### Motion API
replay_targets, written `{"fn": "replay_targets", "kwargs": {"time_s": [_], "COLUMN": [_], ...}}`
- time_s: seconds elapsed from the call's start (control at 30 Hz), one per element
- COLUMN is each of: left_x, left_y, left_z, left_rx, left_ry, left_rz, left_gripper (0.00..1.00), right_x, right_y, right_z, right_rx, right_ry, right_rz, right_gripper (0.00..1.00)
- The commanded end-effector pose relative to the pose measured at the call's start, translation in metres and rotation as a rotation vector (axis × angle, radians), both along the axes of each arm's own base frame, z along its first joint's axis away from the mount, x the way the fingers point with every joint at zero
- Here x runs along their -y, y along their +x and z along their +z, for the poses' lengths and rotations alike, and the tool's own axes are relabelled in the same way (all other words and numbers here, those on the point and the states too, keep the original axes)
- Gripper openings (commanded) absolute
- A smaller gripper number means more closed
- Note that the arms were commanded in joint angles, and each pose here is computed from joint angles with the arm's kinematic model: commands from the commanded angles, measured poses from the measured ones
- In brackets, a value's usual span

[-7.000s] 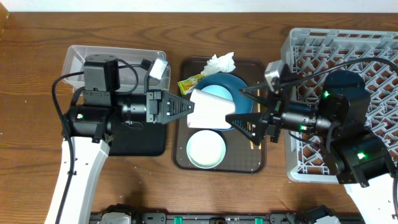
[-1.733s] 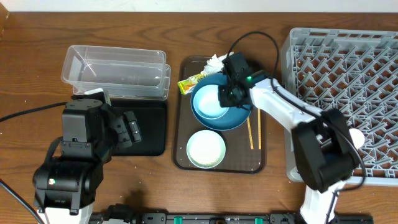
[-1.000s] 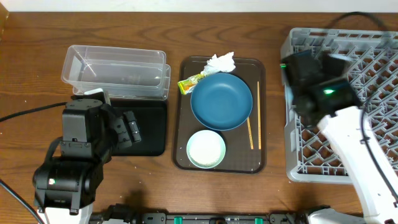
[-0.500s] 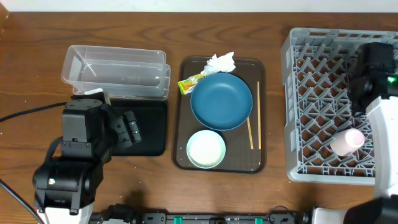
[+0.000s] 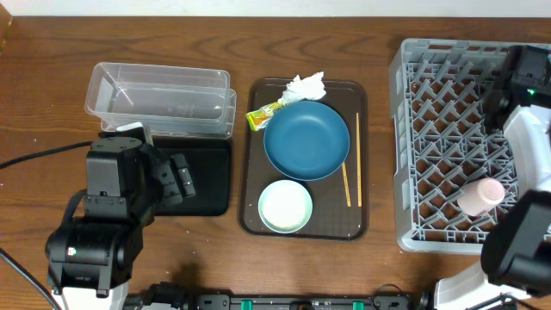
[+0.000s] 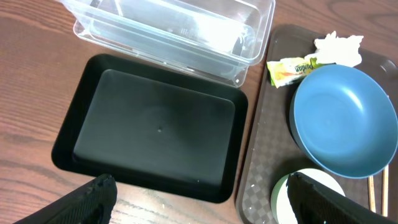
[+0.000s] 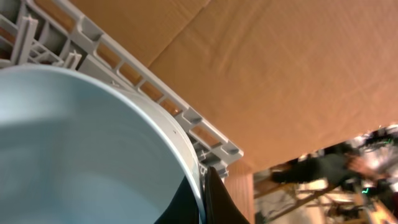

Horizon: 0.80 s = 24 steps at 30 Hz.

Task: Sort waste into correct bins and load items into the dishwasher rack
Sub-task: 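Place the light-blue bowl into the rack's right side and release, then reach the right gripper to the large blue bowl rim and grasp it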

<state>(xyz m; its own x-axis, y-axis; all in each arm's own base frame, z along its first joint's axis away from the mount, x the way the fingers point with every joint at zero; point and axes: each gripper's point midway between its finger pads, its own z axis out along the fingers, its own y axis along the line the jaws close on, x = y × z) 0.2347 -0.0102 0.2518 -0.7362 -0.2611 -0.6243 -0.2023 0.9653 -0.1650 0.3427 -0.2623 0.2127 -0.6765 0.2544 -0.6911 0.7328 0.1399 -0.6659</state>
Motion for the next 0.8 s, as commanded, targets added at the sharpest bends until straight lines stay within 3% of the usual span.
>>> {"fn": "replay_targets", "kwargs": {"time_s": [0.0,0.47,0.7,0.77], "left_x": [-0.003,-0.003,-0.003,-0.003], "left_y": [0.001,0.001,0.001,0.001], "left_z": [0.005,0.005,0.005,0.005], "left_rx": [0.013,0.013,0.013,0.013], "left_ry": [0.007,0.007,0.007,0.007], "left_rz": [0.013,0.013,0.013,0.013], "left_gripper": [0.90,0.90,0.90,0.90], "right_x": [0.000,-0.063,-0.091,-0.101], "right_y": [0.006,0.065,0.077,0.080], "right_z": [-0.003,-0.060,-0.059,-0.058], "right_rx": [-0.216,-0.410,-0.435,-0.445], "right_ry": [-0.068,-0.104,-0.124,-0.133], "right_rz": [0.007,0.191,0.259,0.279], "right_gripper": [0.01,0.03,0.13,0.23]}}
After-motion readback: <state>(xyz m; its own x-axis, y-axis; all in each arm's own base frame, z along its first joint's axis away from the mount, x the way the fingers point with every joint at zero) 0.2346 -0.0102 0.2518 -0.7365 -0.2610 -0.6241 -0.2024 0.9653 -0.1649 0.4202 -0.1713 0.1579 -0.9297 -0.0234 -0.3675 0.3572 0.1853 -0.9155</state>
